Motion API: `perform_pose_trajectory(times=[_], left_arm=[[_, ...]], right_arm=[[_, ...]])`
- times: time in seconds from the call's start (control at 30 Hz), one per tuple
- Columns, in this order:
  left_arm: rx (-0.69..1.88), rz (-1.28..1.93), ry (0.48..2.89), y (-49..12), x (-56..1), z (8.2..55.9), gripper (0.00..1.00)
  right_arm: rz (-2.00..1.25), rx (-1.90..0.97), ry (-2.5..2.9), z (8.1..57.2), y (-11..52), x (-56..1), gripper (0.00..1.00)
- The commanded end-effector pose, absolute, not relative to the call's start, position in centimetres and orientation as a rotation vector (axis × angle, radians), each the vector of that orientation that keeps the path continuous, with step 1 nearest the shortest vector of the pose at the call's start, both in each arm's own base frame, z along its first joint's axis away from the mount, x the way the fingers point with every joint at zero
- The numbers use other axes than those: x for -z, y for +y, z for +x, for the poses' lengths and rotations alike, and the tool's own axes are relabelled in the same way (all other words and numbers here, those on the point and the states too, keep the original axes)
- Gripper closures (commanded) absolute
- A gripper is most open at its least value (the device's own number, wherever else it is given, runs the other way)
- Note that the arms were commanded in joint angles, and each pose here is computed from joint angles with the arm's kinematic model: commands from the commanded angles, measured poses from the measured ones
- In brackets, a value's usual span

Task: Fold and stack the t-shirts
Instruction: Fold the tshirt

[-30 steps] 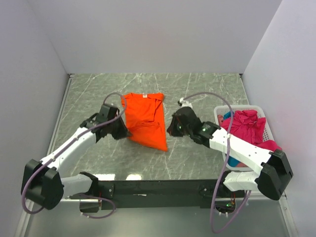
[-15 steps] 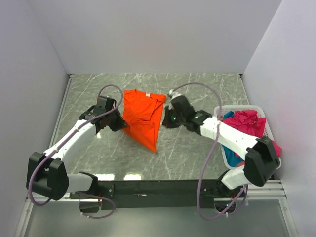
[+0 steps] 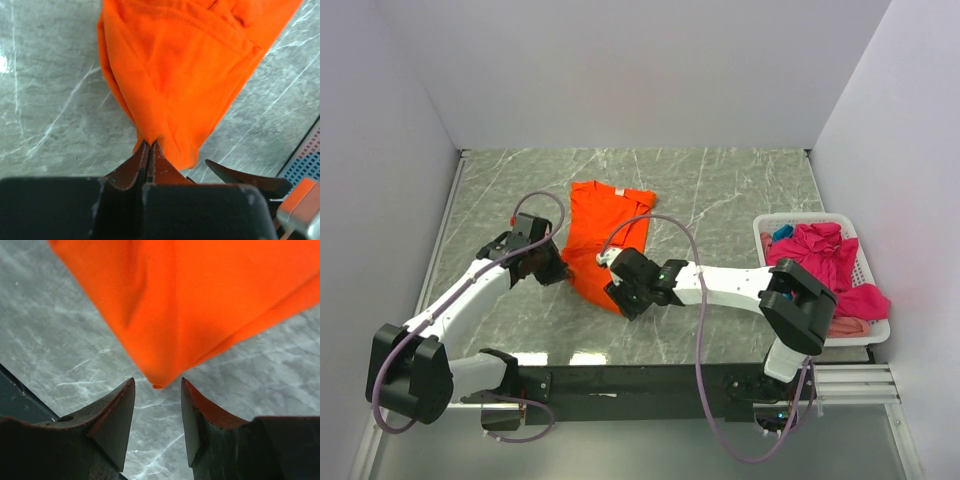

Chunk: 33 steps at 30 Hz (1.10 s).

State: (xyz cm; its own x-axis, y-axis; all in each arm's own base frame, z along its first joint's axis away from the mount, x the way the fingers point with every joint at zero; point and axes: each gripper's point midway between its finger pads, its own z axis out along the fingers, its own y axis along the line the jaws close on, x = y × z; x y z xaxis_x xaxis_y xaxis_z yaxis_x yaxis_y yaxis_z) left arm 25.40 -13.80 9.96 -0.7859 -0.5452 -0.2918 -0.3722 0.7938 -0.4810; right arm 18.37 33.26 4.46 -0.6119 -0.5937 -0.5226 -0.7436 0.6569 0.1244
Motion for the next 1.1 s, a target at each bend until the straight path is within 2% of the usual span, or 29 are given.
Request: perform_pose_trajectory(times=[0.0, 0.2, 0.4, 0.47, 0.5, 0.53, 0.57, 0.8, 0.93, 1.07], left_arm=[[0.565, -0.712, 2.53, -13.4, -10.1, 25.4, 0.99], [0.554, -0.728, 2.531, -13.2, -9.6, 24.9, 0.99], [0.549, -0.746, 2.537, -13.0, -8.9, 24.5, 0.99], [0.543, -0.752, 2.55, -12.9, -8.6, 24.0, 0.99], [0.528, -0.763, 2.562, -12.7, -8.4, 23.6, 0.99], [0.515, -0.769, 2.575, -12.5, -8.1, 23.2, 0.99], [0.509, -0.776, 2.569, -12.3, -8.2, 22.8, 0.99], [0.519, -0.812, 2.516, -11.1, -9.9, 20.3, 0.99], [0.566, -0.764, 2.415, -11.2, -13.3, 21.8, 0.99], [0.604, -0.729, 2.357, -12.1, -15.8, 24.5, 0.99]], right_arm=[[-1.137, -0.455, 2.327, 18.3, 34.8, -4.9, 0.51], [-1.136, -0.402, 2.36, 18.3, 34.8, -3.3, 0.52], [-1.129, -0.316, 2.398, 18.0, 33.6, -1.7, 0.57], [-1.112, -0.311, 2.413, 17.8, 33.4, -1.4, 0.71], [-1.114, -0.317, 2.416, 17.5, 33.2, -1.3, 0.9], [-1.097, -0.349, 2.408, 17.2, 33.5, -1.8, 0.98], [-1.098, -0.369, 2.408, 16.8, 33.5, -1.9, 1.0], [-1.07, -0.556, 2.396, 11.9, 32.9, -7.0, 1.0], [-1.02, -0.584, 2.34, 12.5, 32.7, -10.8, 1.0], [-0.923, -0.583, 2.305, 15.2, 32.5, -14.6, 1.0]])
